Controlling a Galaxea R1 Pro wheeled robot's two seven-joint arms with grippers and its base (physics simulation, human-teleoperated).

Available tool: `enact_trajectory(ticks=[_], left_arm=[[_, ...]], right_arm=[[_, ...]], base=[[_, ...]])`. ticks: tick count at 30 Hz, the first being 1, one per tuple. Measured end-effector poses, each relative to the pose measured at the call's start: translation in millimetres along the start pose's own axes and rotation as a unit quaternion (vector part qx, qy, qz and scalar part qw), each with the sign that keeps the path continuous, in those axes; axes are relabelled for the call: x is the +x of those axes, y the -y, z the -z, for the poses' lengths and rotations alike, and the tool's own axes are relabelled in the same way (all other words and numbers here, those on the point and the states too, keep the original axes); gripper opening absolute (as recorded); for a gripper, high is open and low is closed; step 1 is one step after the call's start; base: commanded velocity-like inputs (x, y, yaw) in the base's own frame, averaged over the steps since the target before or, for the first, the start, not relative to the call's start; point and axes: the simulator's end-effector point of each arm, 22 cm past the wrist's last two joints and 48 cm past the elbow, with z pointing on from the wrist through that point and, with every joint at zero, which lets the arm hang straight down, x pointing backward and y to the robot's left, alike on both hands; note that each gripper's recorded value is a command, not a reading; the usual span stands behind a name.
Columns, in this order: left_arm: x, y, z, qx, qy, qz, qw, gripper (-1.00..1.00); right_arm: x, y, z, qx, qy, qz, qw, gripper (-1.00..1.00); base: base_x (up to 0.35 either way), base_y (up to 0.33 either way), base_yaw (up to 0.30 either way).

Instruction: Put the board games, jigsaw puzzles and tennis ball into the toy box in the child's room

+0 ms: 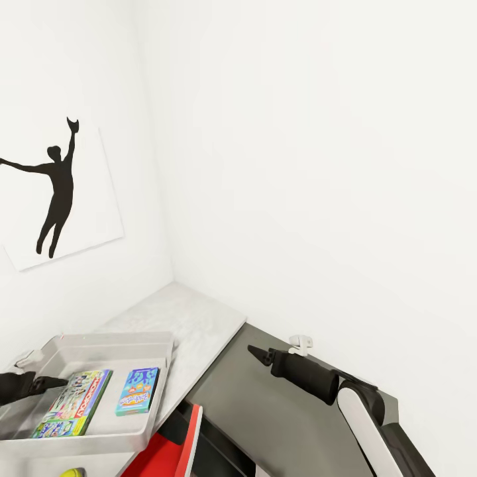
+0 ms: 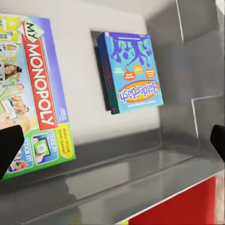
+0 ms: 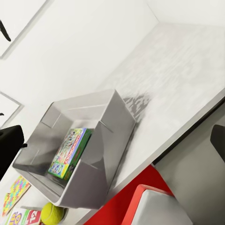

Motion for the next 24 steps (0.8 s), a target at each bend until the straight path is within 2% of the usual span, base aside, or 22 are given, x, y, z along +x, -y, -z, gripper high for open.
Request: enact_trajectory(ticks=[1, 2, 6, 7, 10, 17, 24], left_arm=[[-2, 5, 1.8, 0.013, 0.005, 0.001, 0.9999, 1.00], [-7, 16, 5.7, 0.040, 0.014, 0.002, 0.9991, 1.00], [-12, 40, 13.9, 0.098, 0.027, -0.001, 0.9949, 1.00], [-13, 51, 17.6, 0.125, 0.031, -0.005, 0.9917, 1.00], [-15, 69, 23.3, 0.166, 0.036, -0.013, 0.9854, 1.00], [-15, 75, 21.0, 0.176, 0.040, -0.018, 0.9835, 1.00], [-12, 97, 0.1, 0.206, 0.041, -0.018, 0.9776, 1.00]], right_arm=[[0, 0, 0.0, 0.000, 0.000, 0.000, 1.0000, 1.00], [0, 0, 0.0, 0.000, 0.000, 0.000, 1.0000, 1.00], [0, 0, 0.0, -0.001, 0.000, -0.001, 1.0000, 1.00], [0, 0, 0.0, -0.001, 0.000, -0.001, 1.0000, 1.00], [0, -1, 0.0, -0.001, 0.000, -0.001, 1.0000, 1.00], [-1, -2, 0.5, -0.003, 0.001, -0.001, 1.0000, 1.00], [-4, -6, 2.1, -0.005, 0.004, 0.003, 1.0000, 1.00]], base=[[0.000, 0.000, 0.000], [0.000, 0.000, 0.000], [0.000, 0.000, 0.000], [0.000, 0.000, 0.000], [0.000, 0.000, 0.000], [0.000, 0.000, 0.000], [0.000, 0.000, 0.000]])
